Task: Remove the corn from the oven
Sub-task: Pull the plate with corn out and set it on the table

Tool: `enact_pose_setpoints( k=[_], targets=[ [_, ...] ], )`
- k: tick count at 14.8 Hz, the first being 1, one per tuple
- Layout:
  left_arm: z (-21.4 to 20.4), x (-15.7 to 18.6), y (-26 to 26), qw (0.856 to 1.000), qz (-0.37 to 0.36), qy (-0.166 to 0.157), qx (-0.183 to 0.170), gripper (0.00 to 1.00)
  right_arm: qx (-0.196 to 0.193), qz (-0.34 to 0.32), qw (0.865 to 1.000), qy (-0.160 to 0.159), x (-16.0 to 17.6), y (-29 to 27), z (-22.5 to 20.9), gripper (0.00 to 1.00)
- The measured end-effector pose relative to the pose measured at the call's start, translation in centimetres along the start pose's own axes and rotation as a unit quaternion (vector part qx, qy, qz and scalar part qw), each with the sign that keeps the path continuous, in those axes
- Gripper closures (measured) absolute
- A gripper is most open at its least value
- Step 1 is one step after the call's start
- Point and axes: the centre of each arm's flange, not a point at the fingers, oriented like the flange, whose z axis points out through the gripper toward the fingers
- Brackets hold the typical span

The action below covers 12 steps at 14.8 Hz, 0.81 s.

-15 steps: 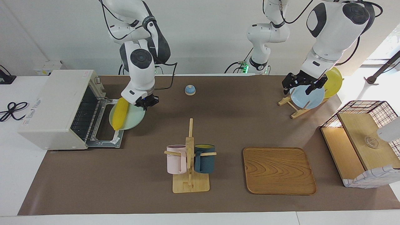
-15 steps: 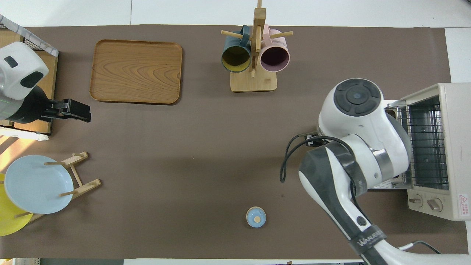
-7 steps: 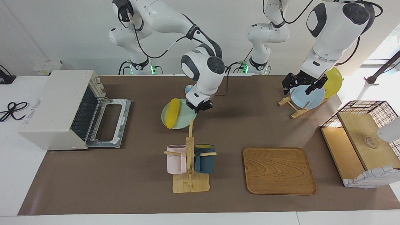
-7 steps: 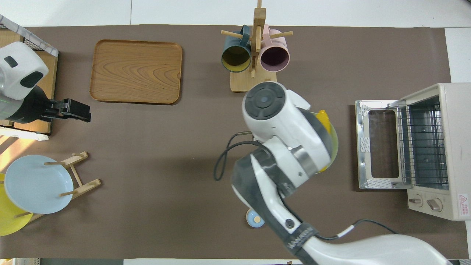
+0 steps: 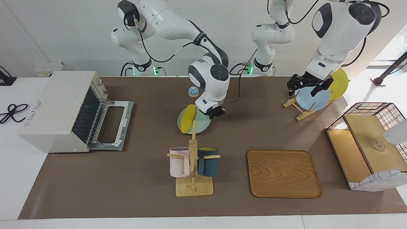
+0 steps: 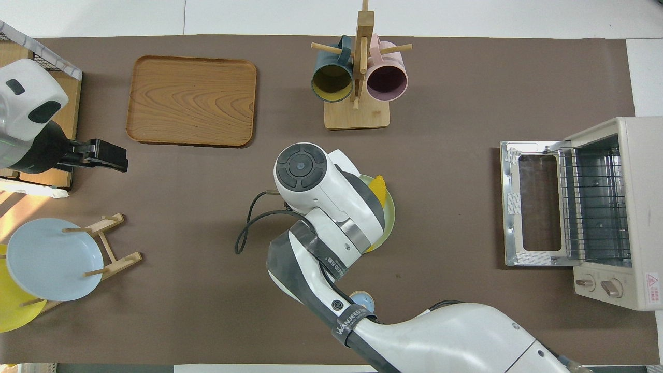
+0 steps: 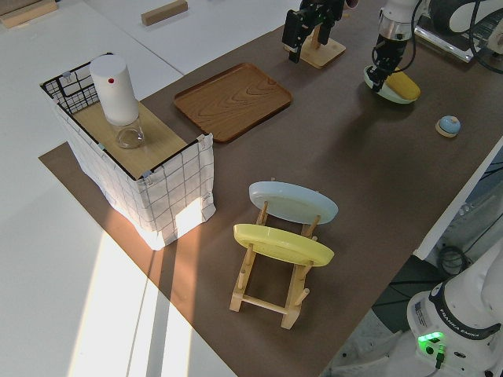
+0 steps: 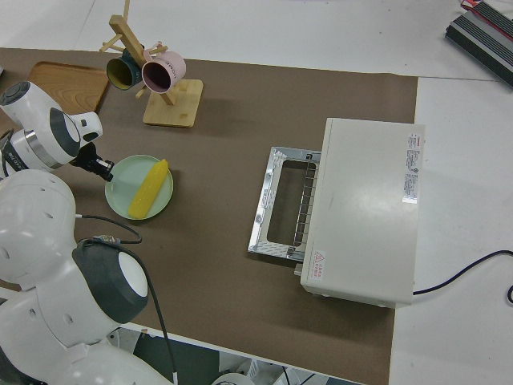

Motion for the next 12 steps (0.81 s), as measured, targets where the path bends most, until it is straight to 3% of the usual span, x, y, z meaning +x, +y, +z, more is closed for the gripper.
enact_pose_setpoints(
  k=[1,6,11,12],
  targets=[
    [0.0,0.0,0.0,1.0,0.0,0.0,0.0,0.0,0.009,0.002,1.0,0.006,0.1,-0.2,-0.2,0.88],
    [0.0,0.0,0.0,1.0,0.0,0.002,0.0,0.0,0.011,-0.006,1.0,0.028,1.9,1.7,-2.5,0.37],
    [0.1,0.0,1.1,1.0,0.01,0.003,0.0,0.0,-0.046,-0.004,0.999,0.012,7.3,13.9,-7.2,0.46],
    [0.1,0.0,1.8,1.0,0.016,0.004,-0.001,0.0,-0.052,0.002,0.999,0.002,8.0,16.9,-6.7,0.56]
  ],
)
